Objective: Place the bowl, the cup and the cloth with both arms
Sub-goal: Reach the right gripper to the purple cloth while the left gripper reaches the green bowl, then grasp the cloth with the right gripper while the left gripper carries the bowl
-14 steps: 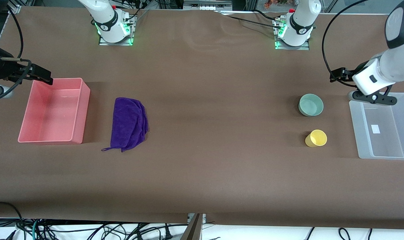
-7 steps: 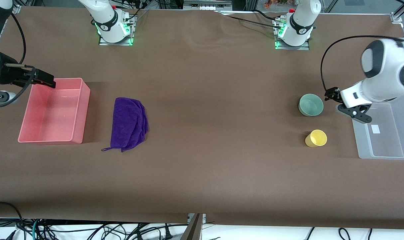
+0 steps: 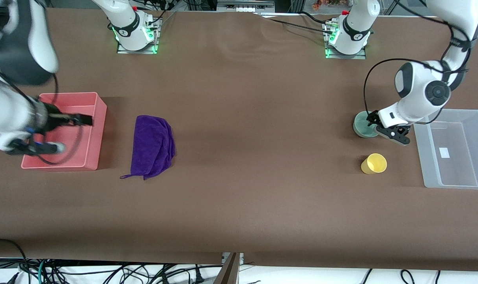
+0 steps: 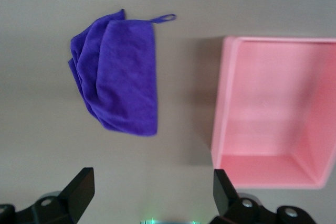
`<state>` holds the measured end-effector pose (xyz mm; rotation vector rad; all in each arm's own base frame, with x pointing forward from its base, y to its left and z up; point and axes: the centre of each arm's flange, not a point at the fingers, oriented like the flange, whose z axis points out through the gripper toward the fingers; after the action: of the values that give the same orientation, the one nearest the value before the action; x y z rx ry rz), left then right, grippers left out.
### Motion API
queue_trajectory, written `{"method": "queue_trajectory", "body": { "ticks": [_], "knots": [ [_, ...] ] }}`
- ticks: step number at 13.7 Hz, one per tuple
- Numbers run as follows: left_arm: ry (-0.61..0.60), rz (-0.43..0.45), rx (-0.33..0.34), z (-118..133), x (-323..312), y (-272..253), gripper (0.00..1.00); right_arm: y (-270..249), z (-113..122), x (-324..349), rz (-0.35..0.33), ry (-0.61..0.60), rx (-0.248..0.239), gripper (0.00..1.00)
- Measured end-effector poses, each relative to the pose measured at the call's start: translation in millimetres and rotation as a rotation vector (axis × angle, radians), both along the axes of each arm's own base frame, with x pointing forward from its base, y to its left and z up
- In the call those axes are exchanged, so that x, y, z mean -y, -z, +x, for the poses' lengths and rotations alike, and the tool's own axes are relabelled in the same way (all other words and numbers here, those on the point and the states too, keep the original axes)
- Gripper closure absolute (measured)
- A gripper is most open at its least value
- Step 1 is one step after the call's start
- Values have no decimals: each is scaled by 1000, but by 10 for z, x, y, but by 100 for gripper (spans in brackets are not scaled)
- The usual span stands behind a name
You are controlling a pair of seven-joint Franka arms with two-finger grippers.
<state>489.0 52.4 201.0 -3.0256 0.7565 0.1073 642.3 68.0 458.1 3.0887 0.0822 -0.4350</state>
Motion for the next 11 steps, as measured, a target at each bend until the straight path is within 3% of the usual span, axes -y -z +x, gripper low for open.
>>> {"method": "queue_trajectory", "body": {
  "ticks": [1,3,7,9,11],
  "knots": [
    [10,-3,-1,-38,7,144,3,275,24,-126,4,-18,4,0],
    [36,-7,-6,-59,14,272,22,770,-9,-344,19,-51,31,0],
    [50,-6,6,-21,7,226,65,1758,-313,-719,64,-64,157,0],
    [53,-5,20,10,-1,160,89,2107,-509,-949,70,-37,171,0],
    [64,-1,31,68,-41,-29,95,2307,-625,-1202,74,-45,166,0]
  ]
}}
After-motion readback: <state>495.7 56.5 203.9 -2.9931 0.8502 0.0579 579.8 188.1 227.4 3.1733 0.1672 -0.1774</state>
